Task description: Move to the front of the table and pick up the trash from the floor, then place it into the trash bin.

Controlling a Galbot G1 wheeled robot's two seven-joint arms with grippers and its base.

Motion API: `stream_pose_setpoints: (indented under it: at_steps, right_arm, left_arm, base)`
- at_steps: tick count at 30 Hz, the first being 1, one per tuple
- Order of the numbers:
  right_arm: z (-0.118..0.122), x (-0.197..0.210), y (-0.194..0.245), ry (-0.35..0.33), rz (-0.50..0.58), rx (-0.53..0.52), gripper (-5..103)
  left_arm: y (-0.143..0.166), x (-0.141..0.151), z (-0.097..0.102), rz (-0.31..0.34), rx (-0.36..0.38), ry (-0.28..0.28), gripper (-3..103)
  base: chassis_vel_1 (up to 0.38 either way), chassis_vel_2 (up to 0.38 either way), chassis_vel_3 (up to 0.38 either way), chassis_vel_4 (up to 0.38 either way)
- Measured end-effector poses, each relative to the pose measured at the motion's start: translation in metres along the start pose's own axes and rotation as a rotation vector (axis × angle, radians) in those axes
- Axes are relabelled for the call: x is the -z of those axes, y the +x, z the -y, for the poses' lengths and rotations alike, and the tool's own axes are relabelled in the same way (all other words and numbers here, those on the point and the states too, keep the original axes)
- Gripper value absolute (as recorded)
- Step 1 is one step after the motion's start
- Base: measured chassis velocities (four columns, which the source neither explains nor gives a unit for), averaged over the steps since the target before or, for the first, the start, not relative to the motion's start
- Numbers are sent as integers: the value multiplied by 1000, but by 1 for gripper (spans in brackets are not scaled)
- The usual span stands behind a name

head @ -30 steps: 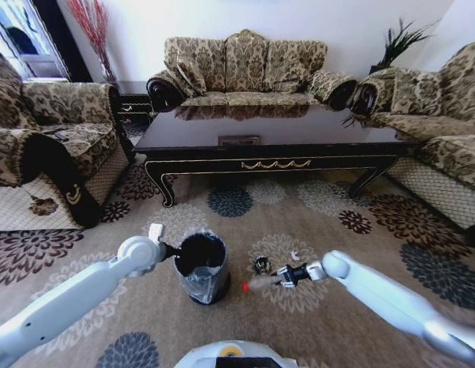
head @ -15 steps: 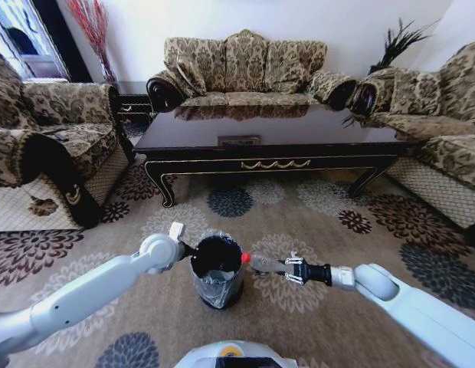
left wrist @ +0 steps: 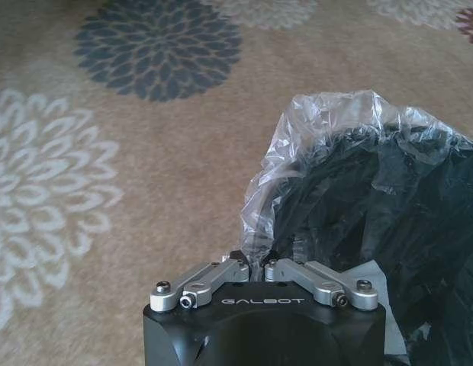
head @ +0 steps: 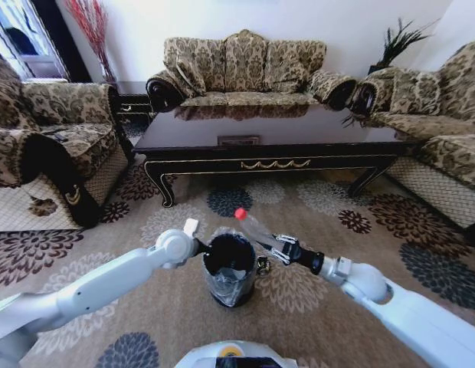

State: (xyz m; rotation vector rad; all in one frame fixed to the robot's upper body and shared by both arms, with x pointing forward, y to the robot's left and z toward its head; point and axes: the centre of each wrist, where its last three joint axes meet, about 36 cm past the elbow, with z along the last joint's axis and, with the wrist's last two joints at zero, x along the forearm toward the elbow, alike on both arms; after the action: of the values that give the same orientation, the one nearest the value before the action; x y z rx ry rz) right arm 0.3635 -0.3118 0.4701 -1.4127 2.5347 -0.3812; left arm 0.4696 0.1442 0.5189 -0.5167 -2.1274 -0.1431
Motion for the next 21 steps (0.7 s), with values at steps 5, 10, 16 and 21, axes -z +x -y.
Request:
stream_pose_setpoints:
  at_steps: [5, 10, 16, 21]
  right_arm:
    - [-16, 14, -7, -43, 25, -9, 24]
    - [-23, 14, -8, -61, 21, -17, 24]
    - [-29, 2, -7, -73, -7, -47, 24]
    - [-28, -4, -5, -65, -24, -62, 24]
  left_arm:
    - [-8, 8, 22, -12, -32, -29, 4]
    - [-11, 16, 38, -16, -52, -47, 4]
    - [-8, 24, 50, -12, -68, -65, 4]
    - [0, 23, 47, -12, -74, -69, 4]
  base:
    - [0, 0, 0, 0]
    - [0, 0, 0, 0]
    - [0, 0, 0, 0]
    - [0, 0, 0, 0]
